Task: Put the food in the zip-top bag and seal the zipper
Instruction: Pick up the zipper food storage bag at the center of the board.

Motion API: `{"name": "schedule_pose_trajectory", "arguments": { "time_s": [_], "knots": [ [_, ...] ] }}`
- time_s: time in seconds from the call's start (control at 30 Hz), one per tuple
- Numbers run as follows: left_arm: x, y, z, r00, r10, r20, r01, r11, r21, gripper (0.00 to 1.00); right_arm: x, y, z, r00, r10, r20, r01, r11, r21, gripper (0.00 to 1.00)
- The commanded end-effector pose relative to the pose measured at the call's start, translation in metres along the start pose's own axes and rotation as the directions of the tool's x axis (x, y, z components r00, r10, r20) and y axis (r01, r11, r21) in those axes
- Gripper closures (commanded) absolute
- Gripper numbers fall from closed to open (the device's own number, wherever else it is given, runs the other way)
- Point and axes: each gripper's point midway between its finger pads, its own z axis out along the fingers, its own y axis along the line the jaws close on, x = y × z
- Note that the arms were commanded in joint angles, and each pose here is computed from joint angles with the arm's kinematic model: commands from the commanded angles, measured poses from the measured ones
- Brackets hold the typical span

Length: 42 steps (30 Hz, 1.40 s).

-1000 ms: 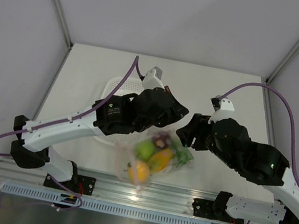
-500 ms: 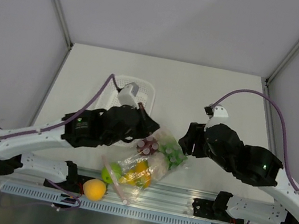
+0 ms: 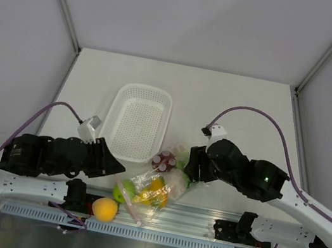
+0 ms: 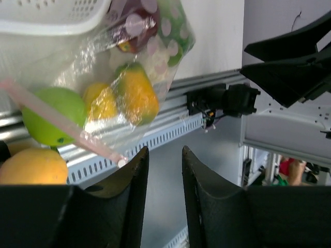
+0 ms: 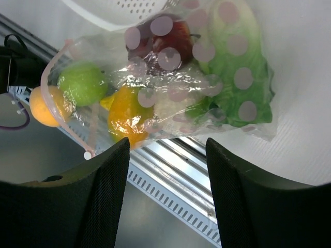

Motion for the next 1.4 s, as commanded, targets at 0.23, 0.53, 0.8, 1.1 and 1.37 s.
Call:
{"name": "schedule_pose_trajectory", "arguments": {
  "time_s": [0.23, 0.53, 0.8, 1.1, 1.37],
  "knots": [
    [0.06, 0.064, -0.025, 0.949, -0.099, -0.299, 0.003, 0.951, -0.308, 0.57, -0.012, 0.064, 0.007, 0.996, -0.088, 0.026, 0.091, 0.974, -0.206, 0.37],
    [0.034, 0.052, -0.048, 0.973, -0.09, -0.21, 0.077, 0.995, -0.068, 0.72, 0.02, 0.122, 0.04, 0.966, -0.254, 0.039, 0.257, 0.96, -0.111, 0.33],
    [-0.009, 0.076, -0.075, 0.958, -0.287, -0.019, 0.288, 0.957, 0.036, 0.71, 0.05, 0.172, 0.061, 0.928, -0.366, 0.073, 0.369, 0.929, -0.038, 0.23],
    [-0.012, 0.083, -0.071, 0.937, -0.349, 0.006, 0.347, 0.934, 0.086, 0.64, 0.081, 0.2, 0.096, 0.879, -0.476, 0.006, 0.47, 0.869, 0.155, 0.26],
    [-0.006, 0.095, -0.078, 0.945, -0.326, -0.021, 0.327, 0.943, 0.054, 0.62, 0.102, 0.179, 0.123, 0.884, -0.465, -0.057, 0.46, 0.841, 0.286, 0.35]
  ]
}}
